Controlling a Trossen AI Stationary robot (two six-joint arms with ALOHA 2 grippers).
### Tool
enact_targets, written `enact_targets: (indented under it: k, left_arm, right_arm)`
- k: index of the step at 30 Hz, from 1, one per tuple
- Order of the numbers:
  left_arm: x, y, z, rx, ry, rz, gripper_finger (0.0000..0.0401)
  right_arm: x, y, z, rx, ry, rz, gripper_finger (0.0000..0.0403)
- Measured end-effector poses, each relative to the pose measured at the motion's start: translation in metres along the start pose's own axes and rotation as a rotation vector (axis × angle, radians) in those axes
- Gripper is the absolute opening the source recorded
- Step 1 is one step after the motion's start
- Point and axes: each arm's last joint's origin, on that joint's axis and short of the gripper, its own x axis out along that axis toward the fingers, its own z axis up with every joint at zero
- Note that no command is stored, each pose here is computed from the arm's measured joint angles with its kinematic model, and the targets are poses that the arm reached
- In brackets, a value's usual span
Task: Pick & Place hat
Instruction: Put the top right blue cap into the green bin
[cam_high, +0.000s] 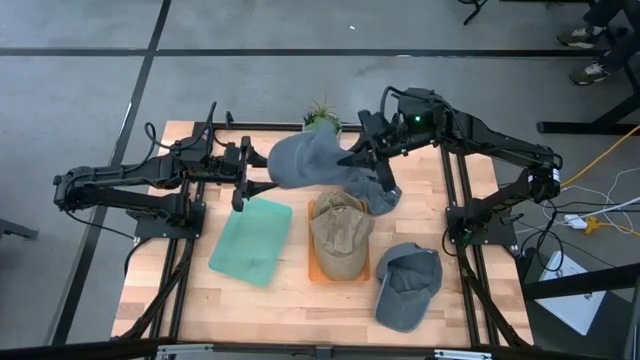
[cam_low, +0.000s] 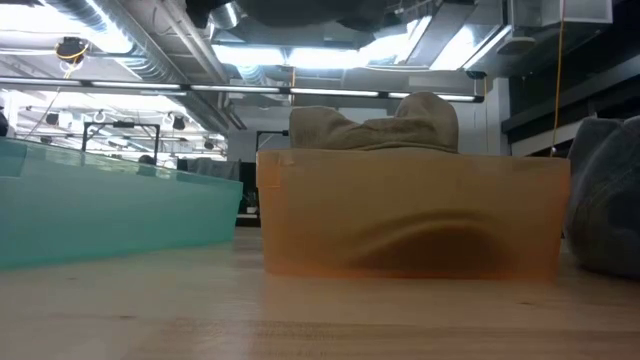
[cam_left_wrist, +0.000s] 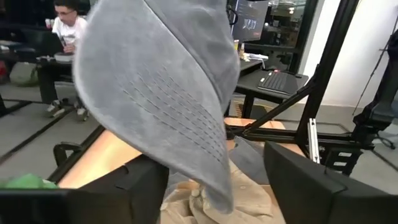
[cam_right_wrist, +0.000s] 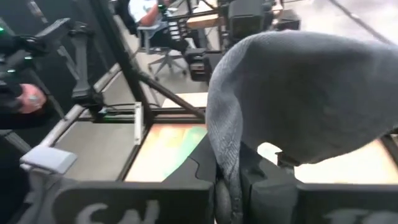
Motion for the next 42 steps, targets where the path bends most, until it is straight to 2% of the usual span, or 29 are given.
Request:
enact_targets:
  k: [4,9,12,15,18,22,26,29,33,42]
  left_arm:
    - [0.0,0.003,-0.002,0.052,0.026,0.03,0.0272]
    - [-0.002,0.011,-0.008,0.093,0.091,0.174,0.0272]
    - [-0.002,0.014,-0.006,0.096,0.069,0.19,0.027]
    - [0.0,0.013,0.0,0.098,0.001,0.153,0.027]
    - [0.005,0.012,0.003,0.107,-0.043,0.071,0.0269]
    - [0.014,0.011,0.004,0.128,-0.072,-0.014,0.0269]
    - [0.022,0.011,0.004,0.168,-0.103,-0.067,0.0269]
    - [0.028,0.01,0.005,0.179,-0.126,-0.084,0.0269]
    - [0.033,0.008,0.005,0.201,-0.151,-0.097,0.0269]
    - [0.037,0.005,0.004,0.238,-0.162,-0.115,0.0269]
  right_arm:
    - [-0.003,0.003,0.001,0.002,-0.002,0.043,0.0019]
    - [-0.009,0.006,0.001,0.005,0.007,0.085,0.0014]
    - [-0.009,0.008,0.0,0.012,0.021,0.124,0.0014]
    - [-0.006,0.006,-0.002,0.018,0.034,0.127,0.0018]
    - [0.001,0.003,-0.006,0.032,0.061,0.132,0.0023]
    - [0.011,0.001,-0.011,0.031,0.086,0.2,0.0013]
    - [0.022,-0.002,-0.016,0.034,0.109,0.211,0.0017]
    - [0.033,-0.007,-0.021,0.048,0.135,0.211,0.0024]
    - [0.046,-0.012,-0.026,0.057,0.151,0.215,0.0013]
    - [0.07,-0.021,-0.035,0.065,0.151,0.291,0.0019]
